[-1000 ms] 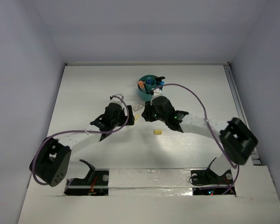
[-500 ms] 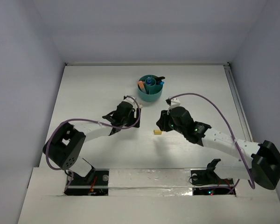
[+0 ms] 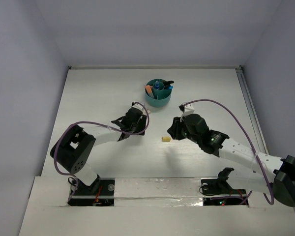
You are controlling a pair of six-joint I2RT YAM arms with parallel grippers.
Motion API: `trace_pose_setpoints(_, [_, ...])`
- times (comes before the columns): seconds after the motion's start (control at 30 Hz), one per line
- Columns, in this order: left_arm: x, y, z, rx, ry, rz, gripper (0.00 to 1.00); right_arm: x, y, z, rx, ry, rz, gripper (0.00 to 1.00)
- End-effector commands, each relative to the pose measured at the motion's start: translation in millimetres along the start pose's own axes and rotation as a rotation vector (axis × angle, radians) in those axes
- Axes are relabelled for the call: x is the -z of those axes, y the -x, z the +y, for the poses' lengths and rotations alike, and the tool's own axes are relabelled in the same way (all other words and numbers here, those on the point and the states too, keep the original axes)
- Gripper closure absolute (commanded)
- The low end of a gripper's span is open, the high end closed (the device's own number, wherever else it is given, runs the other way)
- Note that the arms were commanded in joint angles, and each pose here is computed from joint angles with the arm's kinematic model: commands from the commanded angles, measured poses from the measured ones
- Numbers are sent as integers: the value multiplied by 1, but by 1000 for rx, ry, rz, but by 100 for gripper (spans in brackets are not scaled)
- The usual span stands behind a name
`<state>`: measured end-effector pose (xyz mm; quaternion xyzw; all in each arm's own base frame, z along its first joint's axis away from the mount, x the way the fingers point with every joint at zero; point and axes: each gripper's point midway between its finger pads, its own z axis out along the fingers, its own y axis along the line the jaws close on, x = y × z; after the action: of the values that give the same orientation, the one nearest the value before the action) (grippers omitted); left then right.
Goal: Sort the stationery into containers
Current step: Pick up the pen from the center of the board.
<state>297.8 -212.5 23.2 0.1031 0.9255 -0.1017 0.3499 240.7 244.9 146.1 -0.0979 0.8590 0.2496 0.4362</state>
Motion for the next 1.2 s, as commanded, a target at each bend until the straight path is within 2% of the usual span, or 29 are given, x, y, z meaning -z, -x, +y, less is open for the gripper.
trace_pose_setpoints(0.0, [-4,9,-9,-23,-7,-8,48,4,-2,-3,6,-1,1,65])
trace_pose_setpoints(0.17, [-8,7,-8,-33,2,5,51,1,-8,-3,0,2,14,65])
trace_pose_setpoints(0.23, [-10,4,-7,-37,7,14,63,0,-9,-4,0,-1,20,65])
trace_pose_setpoints(0.3, [-12,-1,-8,-45,12,27,70,0,-9,-4,2,-5,21,65])
trace_pose_setpoints(0.33, [-12,-4,-9,-53,12,30,78,0,-9,-5,5,-7,22,65])
trace_pose_setpoints(0.47, [-10,-12,-11,-72,18,44,93,2,-4,-9,19,-22,11,65])
trace_pose_setpoints(0.67, [1,-12,-17,-55,-17,24,100,0,-8,-2,62,9,65,65])
trace_pose_setpoints(0.9, [41,30,-41,3,-164,-124,100,-1,-28,-7,53,-7,165,53])
trace_pose_setpoints(1.03, [64,51,-61,45,-286,-214,100,-2,-51,4,42,72,265,52])
trace_pose_setpoints(1.1, [77,59,-72,61,-365,-260,100,-9,-65,2,34,70,314,60])
trace_pose_setpoints(1.13, [80,60,-75,75,-388,-270,100,-11,-71,0,30,60,328,68])
trace_pose_setpoints(1.17, [83,61,-77,81,-411,-287,100,-14,-76,-3,24,46,342,83])
